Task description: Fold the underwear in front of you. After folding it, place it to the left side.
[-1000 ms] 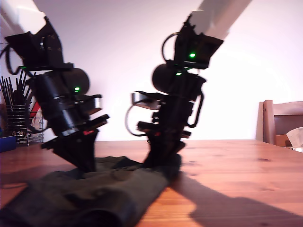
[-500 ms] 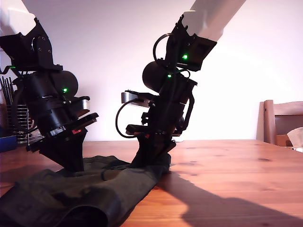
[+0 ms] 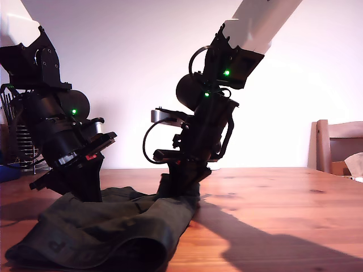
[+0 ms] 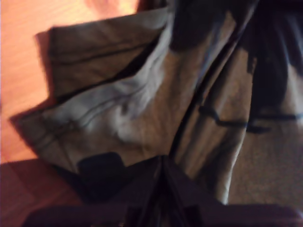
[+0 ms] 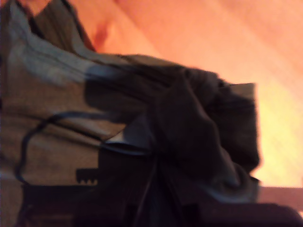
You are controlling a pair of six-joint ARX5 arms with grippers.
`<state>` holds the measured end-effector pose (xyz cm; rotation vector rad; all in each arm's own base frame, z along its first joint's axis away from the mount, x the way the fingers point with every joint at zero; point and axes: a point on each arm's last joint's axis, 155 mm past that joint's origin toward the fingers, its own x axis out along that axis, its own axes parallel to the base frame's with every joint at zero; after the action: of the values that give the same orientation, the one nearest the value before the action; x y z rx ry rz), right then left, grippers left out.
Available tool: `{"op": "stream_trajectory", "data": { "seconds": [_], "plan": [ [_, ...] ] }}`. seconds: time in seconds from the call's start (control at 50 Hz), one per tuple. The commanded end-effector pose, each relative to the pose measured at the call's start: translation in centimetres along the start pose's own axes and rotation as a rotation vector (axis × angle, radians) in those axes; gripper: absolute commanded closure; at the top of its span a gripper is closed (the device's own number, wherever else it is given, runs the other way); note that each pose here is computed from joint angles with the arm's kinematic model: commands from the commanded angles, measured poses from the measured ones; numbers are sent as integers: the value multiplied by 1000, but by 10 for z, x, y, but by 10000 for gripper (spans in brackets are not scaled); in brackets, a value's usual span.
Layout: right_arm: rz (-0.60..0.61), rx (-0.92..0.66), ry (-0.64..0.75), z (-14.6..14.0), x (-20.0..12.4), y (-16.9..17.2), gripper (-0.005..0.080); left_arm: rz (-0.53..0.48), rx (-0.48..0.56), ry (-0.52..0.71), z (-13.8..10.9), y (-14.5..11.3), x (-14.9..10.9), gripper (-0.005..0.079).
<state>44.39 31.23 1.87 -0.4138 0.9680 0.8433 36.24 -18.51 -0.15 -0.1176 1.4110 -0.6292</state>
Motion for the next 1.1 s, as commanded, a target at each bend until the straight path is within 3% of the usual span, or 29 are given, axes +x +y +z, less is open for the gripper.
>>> {"op": "stream_trajectory", "data": {
  "seconds": [0.0, 0.16, 0.24, 0.62, 0.9, 1.08],
  "plan": [
    [7, 13, 22, -7, 12, -4, 763, 35, -37, 75, -24, 19, 27, 764],
    [54, 33, 41, -5, 5, 5, 763, 63, -2, 21, -10, 23, 25, 764],
    [82, 50, 36, 2, -1, 10, 763, 80, 63, -17, 0, 24, 20, 764],
    [105, 41, -12, 28, -25, 15, 763, 135, 219, -208, 44, 11, -22, 764],
    [109, 22, -34, 37, -39, 22, 763, 135, 289, -262, 53, -2, -44, 764],
    [105, 4, -56, 41, -55, 27, 763, 137, 341, -270, 42, -8, -53, 764]
  ]
}}
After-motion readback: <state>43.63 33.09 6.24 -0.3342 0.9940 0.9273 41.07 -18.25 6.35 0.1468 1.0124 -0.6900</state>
